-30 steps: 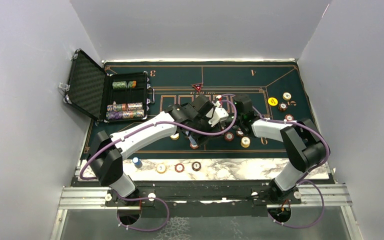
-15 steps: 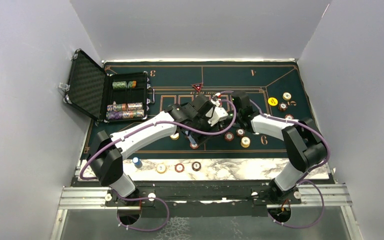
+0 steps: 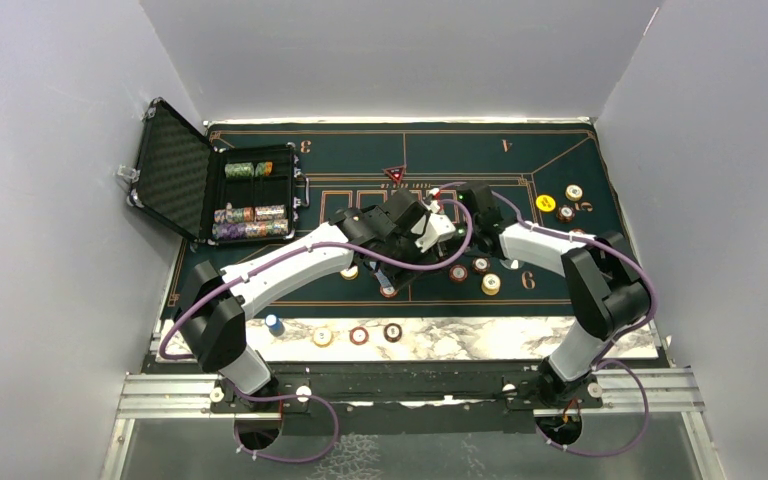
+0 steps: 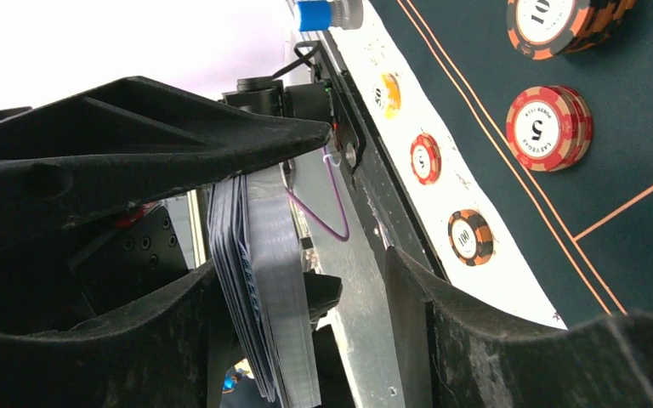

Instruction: Distribute texas hold em gaming equipment

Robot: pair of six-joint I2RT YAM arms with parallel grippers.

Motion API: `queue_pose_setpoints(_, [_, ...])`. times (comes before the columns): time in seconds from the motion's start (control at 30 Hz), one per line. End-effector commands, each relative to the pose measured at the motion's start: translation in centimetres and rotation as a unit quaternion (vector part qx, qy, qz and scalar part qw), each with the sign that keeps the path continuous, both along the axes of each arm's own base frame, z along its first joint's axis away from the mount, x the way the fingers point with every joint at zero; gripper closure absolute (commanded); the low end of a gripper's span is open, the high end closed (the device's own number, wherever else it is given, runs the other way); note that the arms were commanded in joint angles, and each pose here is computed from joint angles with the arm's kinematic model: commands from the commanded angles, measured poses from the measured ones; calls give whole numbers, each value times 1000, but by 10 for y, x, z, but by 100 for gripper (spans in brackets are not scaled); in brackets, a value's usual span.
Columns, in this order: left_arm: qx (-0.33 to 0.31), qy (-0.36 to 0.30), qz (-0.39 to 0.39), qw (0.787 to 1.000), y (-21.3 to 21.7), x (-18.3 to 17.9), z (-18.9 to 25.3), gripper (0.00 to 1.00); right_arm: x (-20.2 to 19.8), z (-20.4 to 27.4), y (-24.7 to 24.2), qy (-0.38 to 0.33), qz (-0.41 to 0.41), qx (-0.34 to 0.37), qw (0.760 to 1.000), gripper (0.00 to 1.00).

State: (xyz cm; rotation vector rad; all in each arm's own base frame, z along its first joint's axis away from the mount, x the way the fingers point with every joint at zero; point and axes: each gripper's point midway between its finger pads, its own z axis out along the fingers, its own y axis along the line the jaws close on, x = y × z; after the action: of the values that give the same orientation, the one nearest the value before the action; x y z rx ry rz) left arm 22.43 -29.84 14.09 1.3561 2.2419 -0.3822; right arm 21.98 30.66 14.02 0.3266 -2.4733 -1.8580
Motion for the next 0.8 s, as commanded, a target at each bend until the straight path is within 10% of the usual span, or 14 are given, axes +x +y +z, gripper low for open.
queue_pose_setpoints(0.0, [-17,-26,3,1000,1,5,21,100,9,-2,-2,-15,-7,-15,1000,37])
queue_pose_setpoints(0.77, [-12,-29,5,999,5,5,20,100,27,2,-26,-33,-27,-29,999,39])
